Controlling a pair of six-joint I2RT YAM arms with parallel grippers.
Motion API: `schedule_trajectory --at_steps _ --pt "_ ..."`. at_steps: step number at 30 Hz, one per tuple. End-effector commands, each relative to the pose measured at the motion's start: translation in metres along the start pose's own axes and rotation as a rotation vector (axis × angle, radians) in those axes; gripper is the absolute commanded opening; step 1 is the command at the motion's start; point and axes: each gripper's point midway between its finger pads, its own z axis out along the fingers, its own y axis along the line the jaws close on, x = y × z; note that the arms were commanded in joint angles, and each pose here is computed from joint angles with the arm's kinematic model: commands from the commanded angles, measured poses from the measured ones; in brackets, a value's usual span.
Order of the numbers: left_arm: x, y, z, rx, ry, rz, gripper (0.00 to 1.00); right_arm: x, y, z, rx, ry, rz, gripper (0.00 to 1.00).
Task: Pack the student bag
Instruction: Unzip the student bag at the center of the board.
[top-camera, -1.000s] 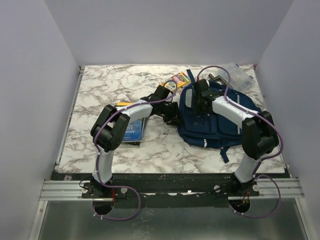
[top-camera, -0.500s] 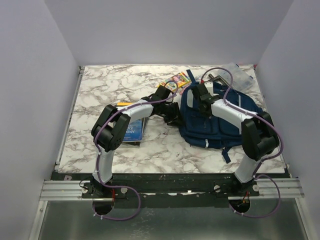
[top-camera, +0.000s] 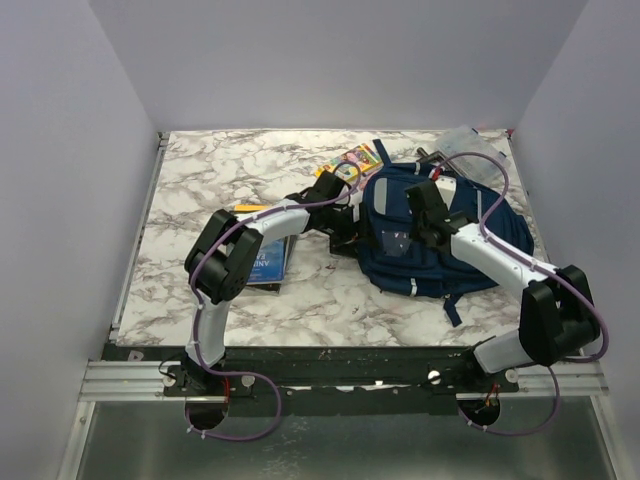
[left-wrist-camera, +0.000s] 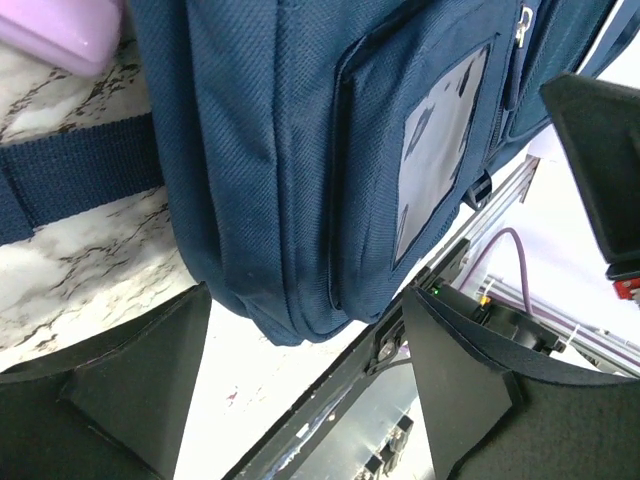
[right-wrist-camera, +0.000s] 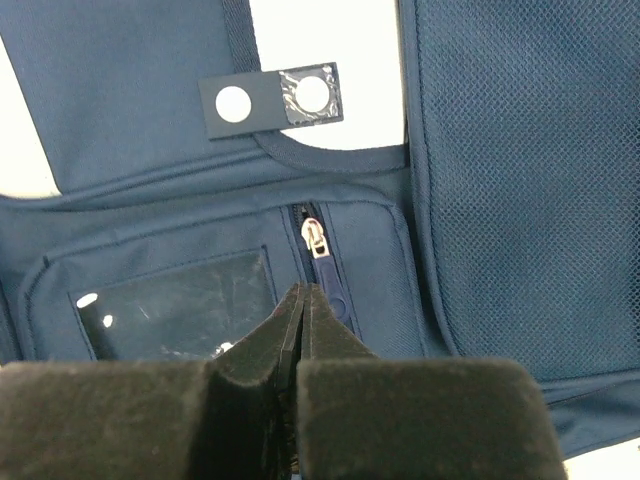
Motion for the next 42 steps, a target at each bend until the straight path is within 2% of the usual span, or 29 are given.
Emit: schedule_trajectory --at_steps 1,6,9,11,12,16,19,23,31,36,42 --pt "0.003 -0.003 0.009 0.004 0.029 0.028 0.8 -0.008 0.005 -0.004 -0.049 -0.041 -0.038 0.01" --pt "0.006 -0.001 0.014 0.001 0.045 0.031 0.74 0.013 -0.015 0.003 0.074 0.071 -0.119 0.01" --pt "0.007 -0.001 0.014 -0.002 0.047 0.029 0.71 0.014 -0.022 0.0 0.088 0.065 -0.13 0.01" --pt "0.008 -0.003 0.014 0.001 0.045 0.035 0.71 0.012 -0.016 -0.003 0.043 0.047 -0.137 0.22" --pt "0.008 -0.004 0.013 0.001 0.044 0.038 0.72 0.012 -0.012 -0.003 0.013 0.048 -0.148 0.29" --pt "0.008 -0.006 0.013 0.006 0.046 0.044 0.72 0.013 -0.003 0.001 -0.022 0.066 -0.167 0.31" --pt "0.01 -0.006 0.014 0.007 0.05 0.046 0.72 0.015 -0.001 0.008 -0.041 0.073 -0.17 0.37" --pt "0.011 -0.008 0.014 0.007 0.051 0.051 0.72 0.016 -0.004 0.015 -0.06 0.084 -0.15 0.38" --pt "0.009 -0.009 0.011 0.001 0.04 0.064 0.72 0.026 -0.015 0.027 -0.073 0.115 -0.125 0.38" --pt "0.001 -0.009 0.002 -0.038 -0.022 0.111 0.72 0.034 -0.011 0.028 -0.104 0.137 -0.13 0.23" --pt "-0.021 -0.037 -0.037 -0.092 -0.224 0.305 0.8 0.035 -0.013 0.019 -0.121 0.142 -0.142 0.03"
